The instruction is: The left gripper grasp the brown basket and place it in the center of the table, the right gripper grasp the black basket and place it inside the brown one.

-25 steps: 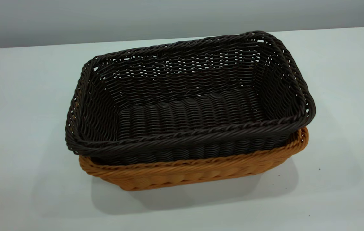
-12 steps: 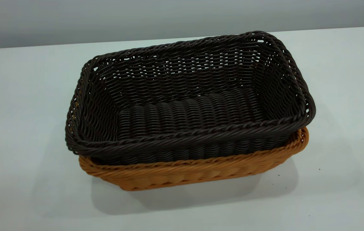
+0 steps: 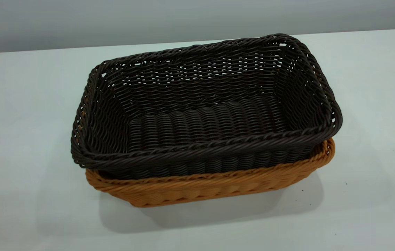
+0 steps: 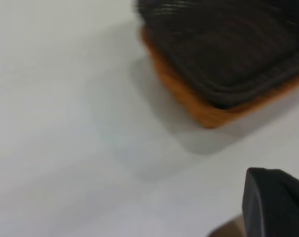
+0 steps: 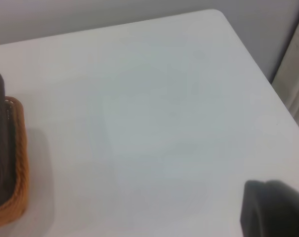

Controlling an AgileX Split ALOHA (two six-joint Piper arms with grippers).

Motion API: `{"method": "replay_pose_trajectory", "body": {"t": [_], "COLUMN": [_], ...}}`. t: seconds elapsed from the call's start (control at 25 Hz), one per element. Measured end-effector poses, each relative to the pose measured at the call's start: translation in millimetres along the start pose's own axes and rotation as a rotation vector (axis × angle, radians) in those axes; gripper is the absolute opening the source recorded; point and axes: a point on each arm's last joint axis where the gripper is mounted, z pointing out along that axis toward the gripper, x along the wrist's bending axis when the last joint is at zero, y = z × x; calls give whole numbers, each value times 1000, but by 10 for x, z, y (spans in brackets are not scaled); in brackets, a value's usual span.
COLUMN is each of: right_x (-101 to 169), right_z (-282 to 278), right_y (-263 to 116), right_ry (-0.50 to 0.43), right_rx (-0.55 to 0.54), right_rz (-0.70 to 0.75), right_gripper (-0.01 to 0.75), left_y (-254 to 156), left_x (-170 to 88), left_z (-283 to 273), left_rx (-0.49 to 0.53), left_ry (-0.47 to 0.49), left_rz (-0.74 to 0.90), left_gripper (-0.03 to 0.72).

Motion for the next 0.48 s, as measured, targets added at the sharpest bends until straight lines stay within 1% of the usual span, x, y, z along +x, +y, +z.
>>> {"method": "replay_pose_trajectory", "body": {"t": [0.2,0.32,0.48], "right_x": [0,0,0], "right_z": [-5,-35,-42], "right_y": [-3,-22,-19], "right_ry": [0,1,7], "right_rx": [-4,-27,-27], "right_rz": [0,-1,-4], "right_gripper": [0,0,0], "left_y": [-6,-10,-15], "left_x": [9,12,15], "left_z": [-11,-18,-24], "left_rx": [-2,-3,-3], "left_ry": [177,269,358], "left_rz": [-116,-176,-233], "left_gripper": [-1,-1,-1]}}
